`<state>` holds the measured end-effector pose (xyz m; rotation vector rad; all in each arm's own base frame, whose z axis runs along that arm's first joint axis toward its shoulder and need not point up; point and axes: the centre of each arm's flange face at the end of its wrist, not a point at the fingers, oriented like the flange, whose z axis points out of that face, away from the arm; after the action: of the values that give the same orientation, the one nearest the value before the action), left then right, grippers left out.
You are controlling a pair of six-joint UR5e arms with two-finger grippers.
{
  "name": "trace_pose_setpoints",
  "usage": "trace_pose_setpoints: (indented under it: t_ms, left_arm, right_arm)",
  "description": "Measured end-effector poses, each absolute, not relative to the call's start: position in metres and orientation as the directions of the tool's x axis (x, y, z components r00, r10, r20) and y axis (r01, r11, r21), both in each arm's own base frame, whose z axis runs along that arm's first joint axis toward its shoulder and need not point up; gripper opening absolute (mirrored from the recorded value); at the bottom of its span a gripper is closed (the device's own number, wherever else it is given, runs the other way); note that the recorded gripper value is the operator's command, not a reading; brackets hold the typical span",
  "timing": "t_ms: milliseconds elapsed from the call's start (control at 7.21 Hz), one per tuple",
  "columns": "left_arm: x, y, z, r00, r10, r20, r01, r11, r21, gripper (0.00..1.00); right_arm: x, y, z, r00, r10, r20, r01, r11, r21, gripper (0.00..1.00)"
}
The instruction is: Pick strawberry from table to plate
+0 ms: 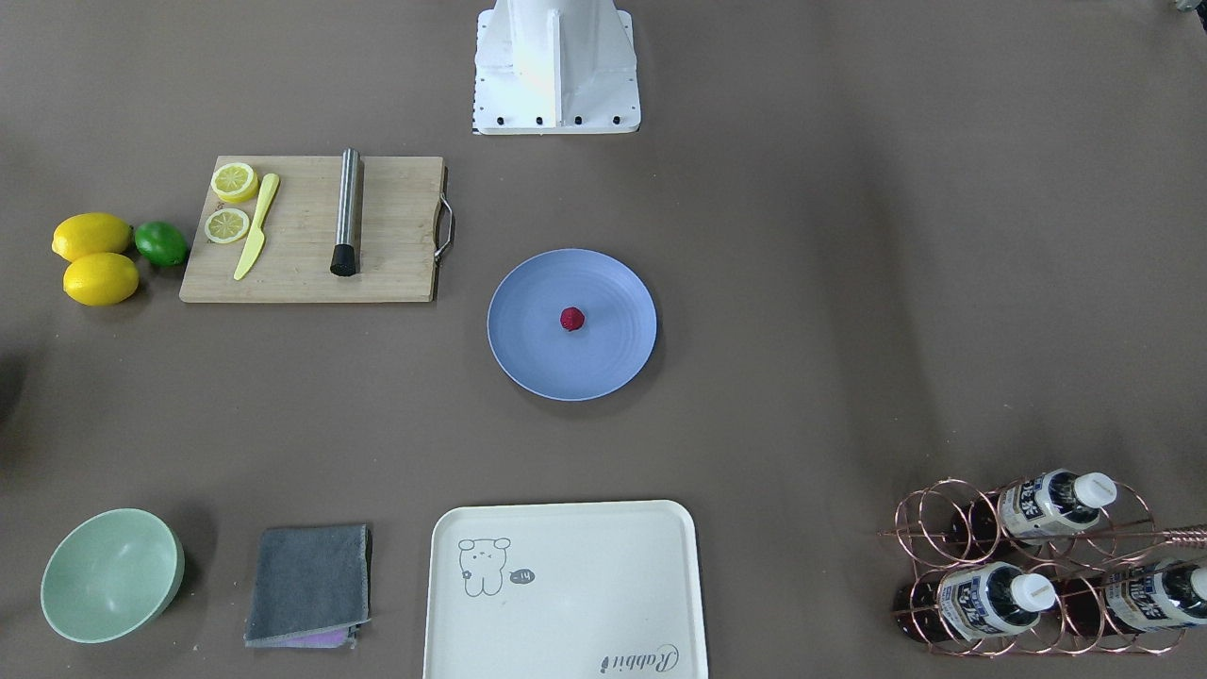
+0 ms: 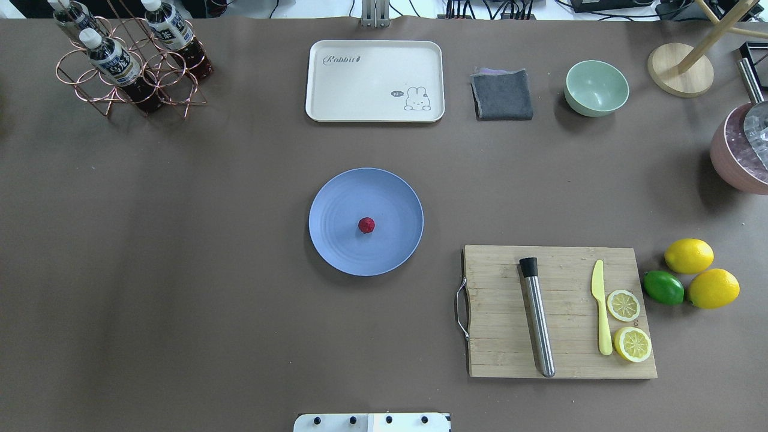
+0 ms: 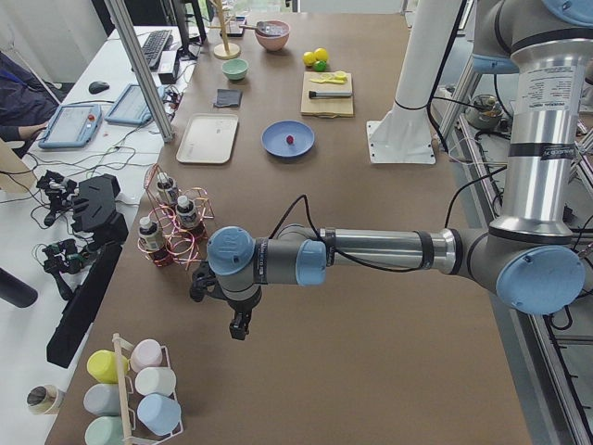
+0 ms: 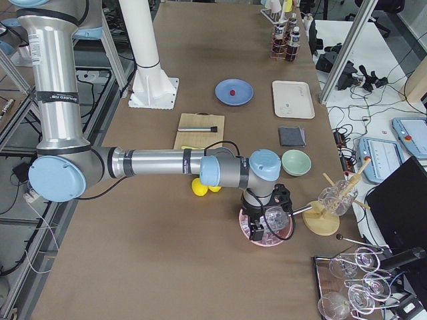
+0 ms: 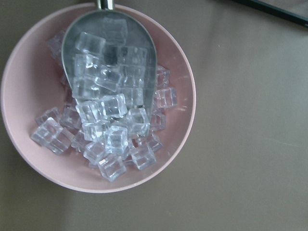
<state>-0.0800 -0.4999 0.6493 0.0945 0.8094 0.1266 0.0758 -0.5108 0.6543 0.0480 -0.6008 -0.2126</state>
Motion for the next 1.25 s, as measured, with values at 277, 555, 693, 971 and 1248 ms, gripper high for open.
trace_pose_setpoints:
  t_ms: [277, 555, 693, 971, 1248]
  left_arm:
    - [-0.081, -0.497, 0.661, 0.684, 0.123, -0.719, -0.069, 0.992, 0.104, 0.98]
    - [-0.085, -0.496, 0.665, 0.684, 0.111, -0.721, -0.061, 0.994, 0.096, 0.98]
    - [-0.086, -0.495, 0.666, 0.684, 0.108, -0.721, -0.059, 0.994, 0.093, 0.98]
    - [-0.086, -0.494, 0.667, 0.684, 0.104, -0.722, -0.057, 0.994, 0.089, 0.98]
    - [-0.086, -0.493, 0.668, 0.684, 0.104, -0.722, -0.058, 0.994, 0.089, 0.98]
  right_arm:
    - [0.080, -0.505, 0.659, 0.805, -0.202, 0.558, 0.177, 0.979, 0.100, 1.00]
    - [0.080, -0.505, 0.657, 0.801, -0.202, 0.563, 0.175, 0.979, 0.103, 1.00]
    - [0.079, -0.505, 0.657, 0.789, -0.199, 0.581, 0.170, 0.980, 0.105, 1.00]
    - [0.075, -0.506, 0.652, 0.767, -0.163, 0.621, 0.135, 0.987, 0.092, 1.00]
    - [0.074, -0.508, 0.649, 0.759, -0.124, 0.639, 0.100, 0.992, 0.074, 1.00]
